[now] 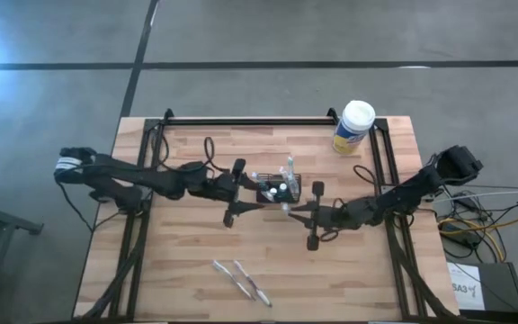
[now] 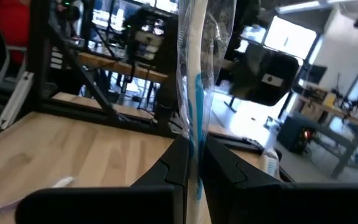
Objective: Pick & Place toothbrushing station
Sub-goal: Put the blue toothbrush into the wire organizer
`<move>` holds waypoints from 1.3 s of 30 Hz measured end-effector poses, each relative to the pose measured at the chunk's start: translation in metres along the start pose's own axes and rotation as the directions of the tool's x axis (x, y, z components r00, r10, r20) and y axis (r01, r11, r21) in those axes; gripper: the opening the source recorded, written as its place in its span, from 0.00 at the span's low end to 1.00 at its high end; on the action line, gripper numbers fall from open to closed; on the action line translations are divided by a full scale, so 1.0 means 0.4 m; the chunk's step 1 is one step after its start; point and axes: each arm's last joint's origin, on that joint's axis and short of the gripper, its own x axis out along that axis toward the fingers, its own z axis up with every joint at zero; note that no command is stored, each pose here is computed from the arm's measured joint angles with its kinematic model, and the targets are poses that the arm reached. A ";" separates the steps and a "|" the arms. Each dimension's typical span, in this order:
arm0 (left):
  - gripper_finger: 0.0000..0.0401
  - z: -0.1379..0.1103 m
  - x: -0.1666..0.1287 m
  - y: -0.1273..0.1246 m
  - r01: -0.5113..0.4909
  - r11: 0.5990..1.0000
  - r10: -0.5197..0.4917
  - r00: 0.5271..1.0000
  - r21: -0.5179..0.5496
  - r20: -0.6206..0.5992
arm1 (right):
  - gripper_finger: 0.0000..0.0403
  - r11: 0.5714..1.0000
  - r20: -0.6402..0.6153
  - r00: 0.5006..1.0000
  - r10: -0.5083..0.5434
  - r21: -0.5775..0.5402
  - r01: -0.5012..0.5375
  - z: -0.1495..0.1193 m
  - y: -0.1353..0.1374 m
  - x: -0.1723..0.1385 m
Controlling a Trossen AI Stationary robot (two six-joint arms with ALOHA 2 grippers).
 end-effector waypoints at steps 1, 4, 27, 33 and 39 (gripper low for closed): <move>0.54 -0.005 0.004 0.001 -0.002 1.000 0.002 1.000 -0.001 -0.010 | 0.05 1.000 -0.010 1.000 -0.005 0.011 0.006 0.000 -0.003 0.005; 0.54 -0.006 0.022 0.002 0.012 1.000 -0.012 1.000 0.000 -0.007 | 0.05 0.999 -0.039 0.999 -0.011 0.035 0.012 -0.008 -0.008 0.011; 0.54 -0.010 0.104 0.012 0.027 1.000 -0.027 0.999 -0.006 -0.022 | 0.05 0.997 -0.035 0.999 -0.037 0.071 0.039 -0.006 -0.016 0.035; 0.54 -0.003 0.111 0.013 0.027 1.000 -0.027 1.000 -0.006 -0.013 | 0.05 0.997 -0.048 0.998 -0.041 0.063 0.044 -0.016 -0.016 0.043; 0.54 -0.004 0.110 0.013 0.027 1.000 -0.027 1.000 -0.009 -0.015 | 0.05 0.996 -0.032 0.998 -0.049 0.074 0.051 -0.015 -0.018 0.045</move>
